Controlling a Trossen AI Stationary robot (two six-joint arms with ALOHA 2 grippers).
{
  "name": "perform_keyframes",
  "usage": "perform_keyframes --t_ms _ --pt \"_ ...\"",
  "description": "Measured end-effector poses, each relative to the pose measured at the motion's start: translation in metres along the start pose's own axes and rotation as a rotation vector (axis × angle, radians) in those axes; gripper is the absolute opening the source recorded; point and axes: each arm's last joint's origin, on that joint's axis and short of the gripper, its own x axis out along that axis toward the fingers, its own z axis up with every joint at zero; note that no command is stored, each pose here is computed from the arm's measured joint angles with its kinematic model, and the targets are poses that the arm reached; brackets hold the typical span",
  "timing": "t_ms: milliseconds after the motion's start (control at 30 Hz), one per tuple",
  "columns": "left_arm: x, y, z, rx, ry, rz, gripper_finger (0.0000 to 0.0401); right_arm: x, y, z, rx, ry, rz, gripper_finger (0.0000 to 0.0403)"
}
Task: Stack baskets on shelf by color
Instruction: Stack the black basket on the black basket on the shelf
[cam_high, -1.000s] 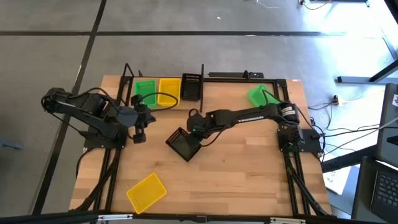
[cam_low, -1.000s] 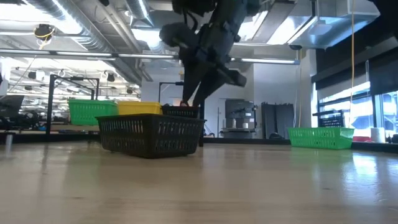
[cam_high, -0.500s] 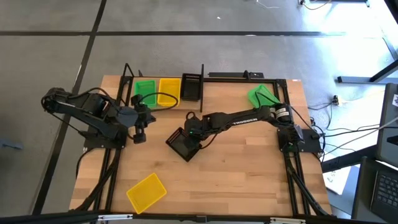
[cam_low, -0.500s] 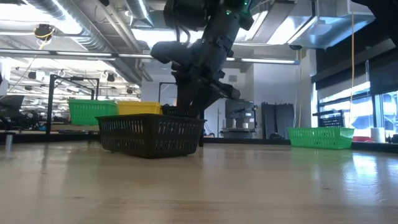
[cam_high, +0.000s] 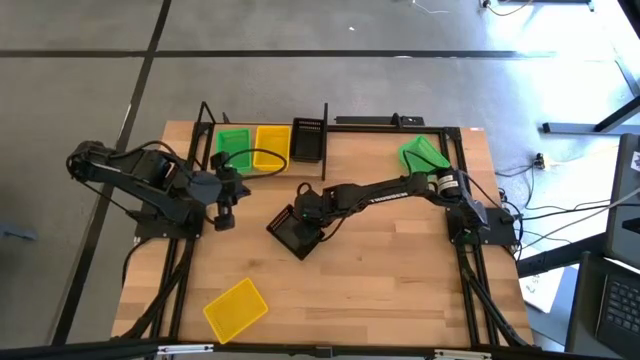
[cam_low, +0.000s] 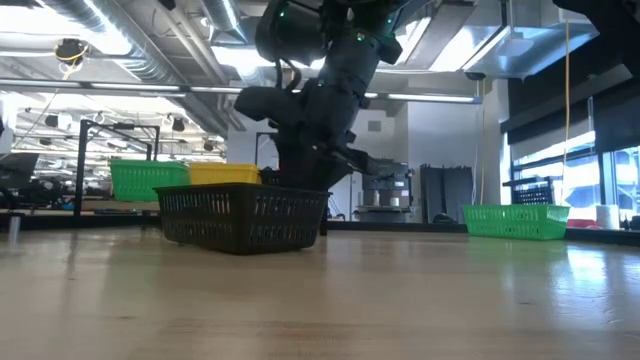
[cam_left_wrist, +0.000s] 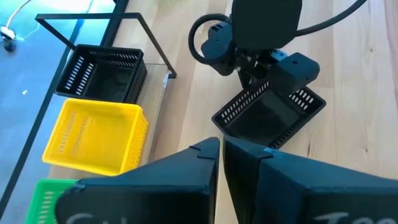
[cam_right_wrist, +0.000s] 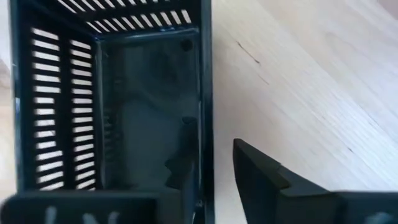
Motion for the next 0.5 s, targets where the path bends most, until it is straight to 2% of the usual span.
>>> perform_keyframes --t_ms 67,200,500 --pt "0.000 0.000 0.000 0.000 0.000 0.000 0.0014 0.000 0.000 0.000 0.000 0.002 -0.002 0.0080" --pt "0.000 0.000 0.000 0.001 0.002 0.000 0.0014 0.000 -0.003 0.001 0.005 0.014 0.002 0.0015" --pt "0.000 0.000 0.000 0.003 0.004 0.001 0.0014 -0.014 0.007 0.012 0.041 0.053 0.092 0.0006"
